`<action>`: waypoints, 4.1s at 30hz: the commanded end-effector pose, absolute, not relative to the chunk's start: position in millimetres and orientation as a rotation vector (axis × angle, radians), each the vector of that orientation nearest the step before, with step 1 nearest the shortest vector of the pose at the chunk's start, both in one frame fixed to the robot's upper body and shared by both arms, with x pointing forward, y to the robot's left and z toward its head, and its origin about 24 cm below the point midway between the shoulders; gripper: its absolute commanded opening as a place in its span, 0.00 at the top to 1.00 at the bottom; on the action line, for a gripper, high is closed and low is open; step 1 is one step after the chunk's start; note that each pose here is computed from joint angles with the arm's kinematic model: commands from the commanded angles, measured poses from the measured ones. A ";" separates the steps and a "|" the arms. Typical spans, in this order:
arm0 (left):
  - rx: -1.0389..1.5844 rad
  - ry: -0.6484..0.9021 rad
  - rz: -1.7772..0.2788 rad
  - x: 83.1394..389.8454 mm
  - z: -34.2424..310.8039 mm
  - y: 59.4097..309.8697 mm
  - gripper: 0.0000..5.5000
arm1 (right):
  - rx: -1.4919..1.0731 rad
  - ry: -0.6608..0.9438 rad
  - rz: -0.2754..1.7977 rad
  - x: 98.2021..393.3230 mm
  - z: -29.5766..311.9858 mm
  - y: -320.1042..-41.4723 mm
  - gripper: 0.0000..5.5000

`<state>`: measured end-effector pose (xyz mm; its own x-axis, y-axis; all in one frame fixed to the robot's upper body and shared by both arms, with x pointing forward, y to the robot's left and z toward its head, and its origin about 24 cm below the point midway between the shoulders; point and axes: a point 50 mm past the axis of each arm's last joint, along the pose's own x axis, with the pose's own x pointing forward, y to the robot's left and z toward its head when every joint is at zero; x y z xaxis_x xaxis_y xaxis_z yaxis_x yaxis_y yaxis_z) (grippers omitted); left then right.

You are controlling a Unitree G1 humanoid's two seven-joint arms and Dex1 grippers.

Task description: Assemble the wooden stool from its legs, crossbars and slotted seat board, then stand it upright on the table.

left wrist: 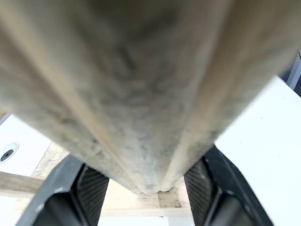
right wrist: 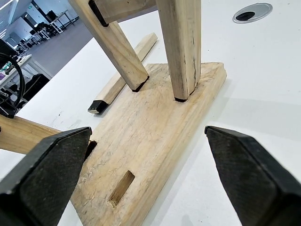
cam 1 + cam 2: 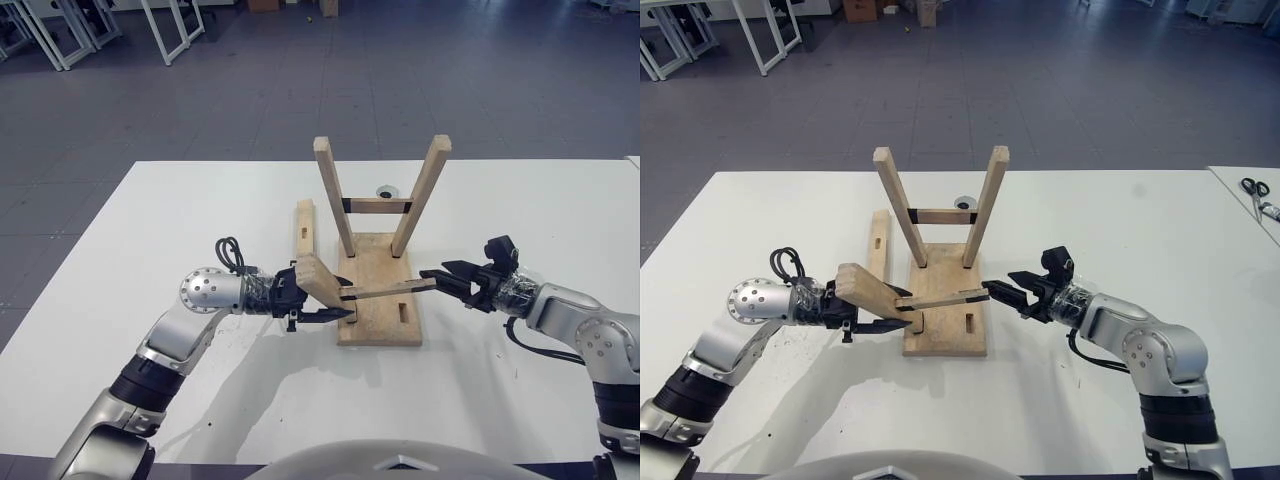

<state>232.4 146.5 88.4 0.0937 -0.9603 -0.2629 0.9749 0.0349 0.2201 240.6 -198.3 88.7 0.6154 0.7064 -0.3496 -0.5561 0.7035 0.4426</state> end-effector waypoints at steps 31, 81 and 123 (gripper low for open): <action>0.285 0.271 -0.675 242.2 106.0 212.2 0.18 | -0.063 0.686 0.684 203.2 13.5 -194.4 0.19; 0.012 0.409 0.117 236.5 37.8 256.1 0.63 | -0.102 0.573 0.877 195.2 50.0 -167.6 0.19; -0.564 0.133 -1.484 247.8 194.7 170.6 0.63 | 0.765 0.166 1.550 270.2 263.2 -109.9 0.35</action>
